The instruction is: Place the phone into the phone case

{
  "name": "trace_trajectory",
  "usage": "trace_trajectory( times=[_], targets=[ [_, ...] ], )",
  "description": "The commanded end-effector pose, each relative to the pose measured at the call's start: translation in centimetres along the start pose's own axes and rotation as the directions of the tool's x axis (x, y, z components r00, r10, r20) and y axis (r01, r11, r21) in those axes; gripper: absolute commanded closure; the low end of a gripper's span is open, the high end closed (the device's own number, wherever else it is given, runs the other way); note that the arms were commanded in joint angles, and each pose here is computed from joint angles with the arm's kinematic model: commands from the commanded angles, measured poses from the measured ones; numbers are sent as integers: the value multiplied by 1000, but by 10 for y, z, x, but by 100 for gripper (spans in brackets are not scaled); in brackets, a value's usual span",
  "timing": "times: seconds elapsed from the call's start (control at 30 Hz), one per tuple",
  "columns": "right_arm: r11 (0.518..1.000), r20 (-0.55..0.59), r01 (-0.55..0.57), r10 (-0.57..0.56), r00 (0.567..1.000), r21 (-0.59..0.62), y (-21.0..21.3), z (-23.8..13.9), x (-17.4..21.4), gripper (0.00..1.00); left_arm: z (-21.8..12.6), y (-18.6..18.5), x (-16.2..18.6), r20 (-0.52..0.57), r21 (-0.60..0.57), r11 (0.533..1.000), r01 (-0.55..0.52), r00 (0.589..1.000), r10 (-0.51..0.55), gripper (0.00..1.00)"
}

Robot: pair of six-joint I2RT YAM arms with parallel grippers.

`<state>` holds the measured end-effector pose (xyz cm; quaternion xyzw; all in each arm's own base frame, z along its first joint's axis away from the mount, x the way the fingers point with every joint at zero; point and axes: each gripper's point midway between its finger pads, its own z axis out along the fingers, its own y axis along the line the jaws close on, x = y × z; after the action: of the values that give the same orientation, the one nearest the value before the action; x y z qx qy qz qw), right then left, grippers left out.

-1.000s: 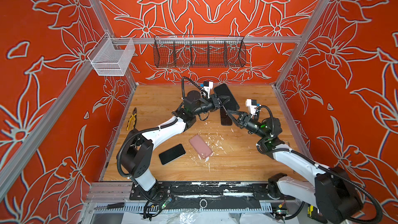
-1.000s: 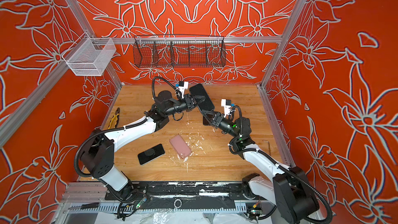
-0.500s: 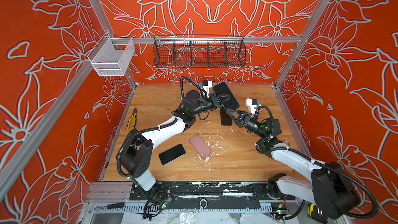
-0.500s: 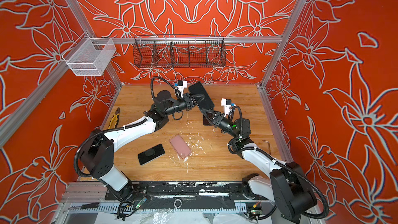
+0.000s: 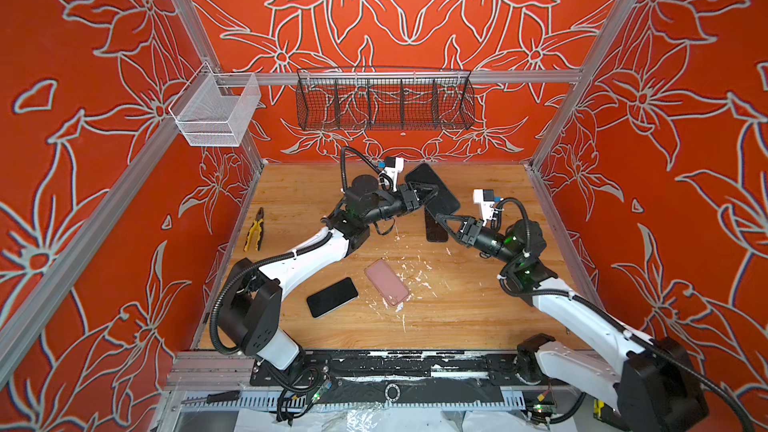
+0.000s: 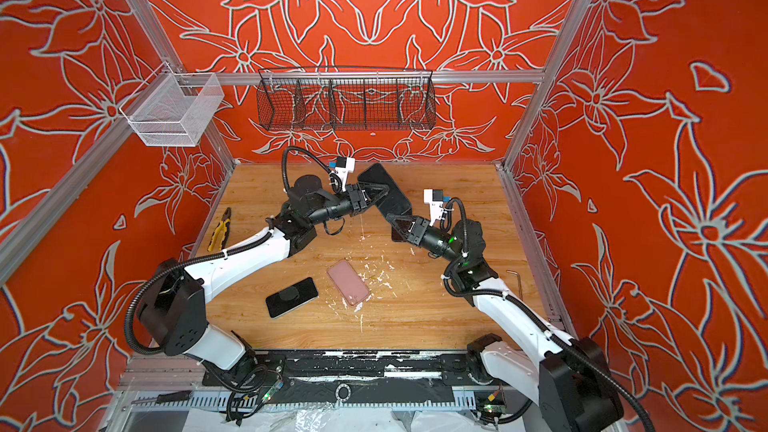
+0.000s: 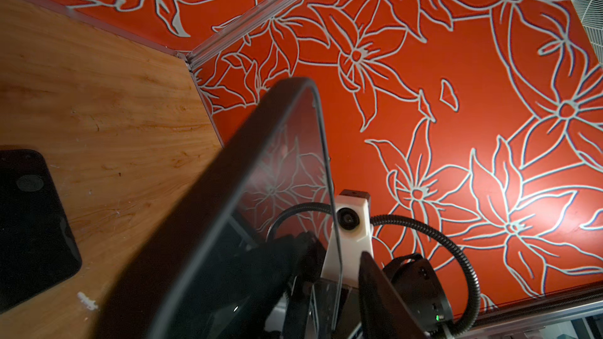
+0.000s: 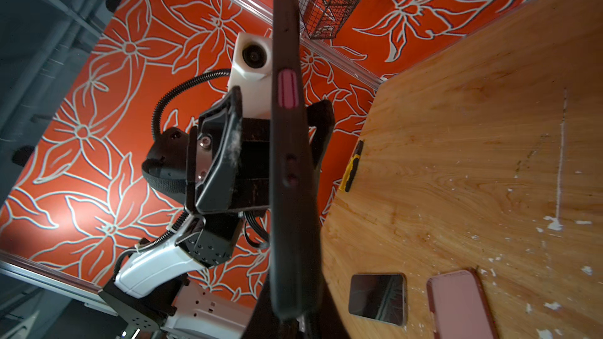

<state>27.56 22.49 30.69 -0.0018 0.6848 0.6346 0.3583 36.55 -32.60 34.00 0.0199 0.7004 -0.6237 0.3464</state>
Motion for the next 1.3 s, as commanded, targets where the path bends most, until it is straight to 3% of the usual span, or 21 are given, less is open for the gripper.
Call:
trace_trajectory(
  times=[0.0,0.17,0.37,0.5,0.73,0.83,0.97,1.13,1.27],
  targets=[
    [995,-130,95,-94,987,1,19,-5,13,100,-19,-26,-16,11,44,992,-122,992,122,55],
    [990,-223,138,-137,965,-11,32,-12,26,100,-28,-27,-17,-45,39,978,-204,978,206,56],
    [990,-283,124,-137,949,-65,41,-14,33,100,-24,-42,-9,-160,146,961,-234,953,257,61],
    [990,-276,127,-139,951,-60,40,-15,29,100,-22,-45,2,-234,199,960,-195,942,240,74],
    [992,-206,125,-126,970,-17,31,-18,11,100,-29,-33,9,-235,144,975,-169,951,200,100],
    [992,-132,129,-127,983,7,27,-21,-3,97,-31,-23,3,-172,91,989,-113,977,127,100],
    [991,-15,134,-134,991,-5,29,-22,-24,66,-32,1,-12,-18,22,1000,22,1000,-21,100],
    [997,159,70,-66,985,-23,17,-26,-42,51,-39,27,-33,188,-27,983,181,967,-173,100],
    [999,308,-31,39,951,-31,-9,-37,-48,49,-46,40,-45,326,-87,968,234,925,-194,100]
  ],
)
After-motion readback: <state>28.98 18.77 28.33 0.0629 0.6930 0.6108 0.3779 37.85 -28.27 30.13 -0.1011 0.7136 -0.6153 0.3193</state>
